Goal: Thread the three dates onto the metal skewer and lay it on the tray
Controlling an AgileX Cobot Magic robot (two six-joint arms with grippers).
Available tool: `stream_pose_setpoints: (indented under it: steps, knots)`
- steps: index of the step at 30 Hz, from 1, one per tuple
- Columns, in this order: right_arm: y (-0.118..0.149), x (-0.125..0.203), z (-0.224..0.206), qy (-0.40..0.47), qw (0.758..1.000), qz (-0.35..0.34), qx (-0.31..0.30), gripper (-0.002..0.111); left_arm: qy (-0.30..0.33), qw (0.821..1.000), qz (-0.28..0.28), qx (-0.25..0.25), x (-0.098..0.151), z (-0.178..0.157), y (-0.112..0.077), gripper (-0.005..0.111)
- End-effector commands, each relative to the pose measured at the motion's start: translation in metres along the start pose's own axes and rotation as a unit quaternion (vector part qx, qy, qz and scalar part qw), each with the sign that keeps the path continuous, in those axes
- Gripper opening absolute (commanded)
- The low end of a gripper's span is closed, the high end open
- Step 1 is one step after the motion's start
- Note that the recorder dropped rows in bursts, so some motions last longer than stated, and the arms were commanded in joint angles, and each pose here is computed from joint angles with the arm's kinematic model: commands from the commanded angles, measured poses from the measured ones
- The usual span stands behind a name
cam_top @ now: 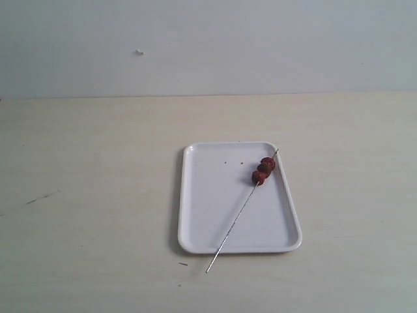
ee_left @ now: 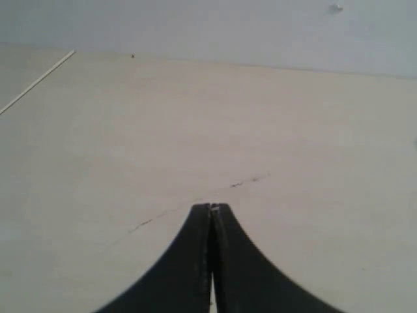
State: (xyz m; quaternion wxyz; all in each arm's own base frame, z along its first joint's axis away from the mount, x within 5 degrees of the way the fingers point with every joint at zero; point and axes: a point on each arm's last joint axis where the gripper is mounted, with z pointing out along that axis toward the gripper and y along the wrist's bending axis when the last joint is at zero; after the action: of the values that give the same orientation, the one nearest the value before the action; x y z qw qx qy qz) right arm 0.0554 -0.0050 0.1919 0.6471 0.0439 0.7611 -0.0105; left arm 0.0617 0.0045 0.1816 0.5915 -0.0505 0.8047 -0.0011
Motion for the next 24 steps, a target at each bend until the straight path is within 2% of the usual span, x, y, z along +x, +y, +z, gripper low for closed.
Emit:
stream_pose_setpoints:
  steps: [1,10,24]
  knots:
    - [-0.0005,0.0014,-0.0001,0.0,1.0,-0.003,0.003,0.0,-0.004,1.0,0.001,-0.002,0.0001,-0.0007,0.0005,0.0]
    - [-0.0005,0.0014,-0.0001,0.0,1.0,-0.002,0.003,0.0,-0.055,0.998,0.0,0.001,-0.0037,-0.0086,0.0005,0.0]
    - [-0.0005,0.0014,-0.0001,0.0,1.0,-0.003,0.003,0.0,-0.055,0.998,0.0,0.001,-0.0038,-0.0086,0.0005,0.0]
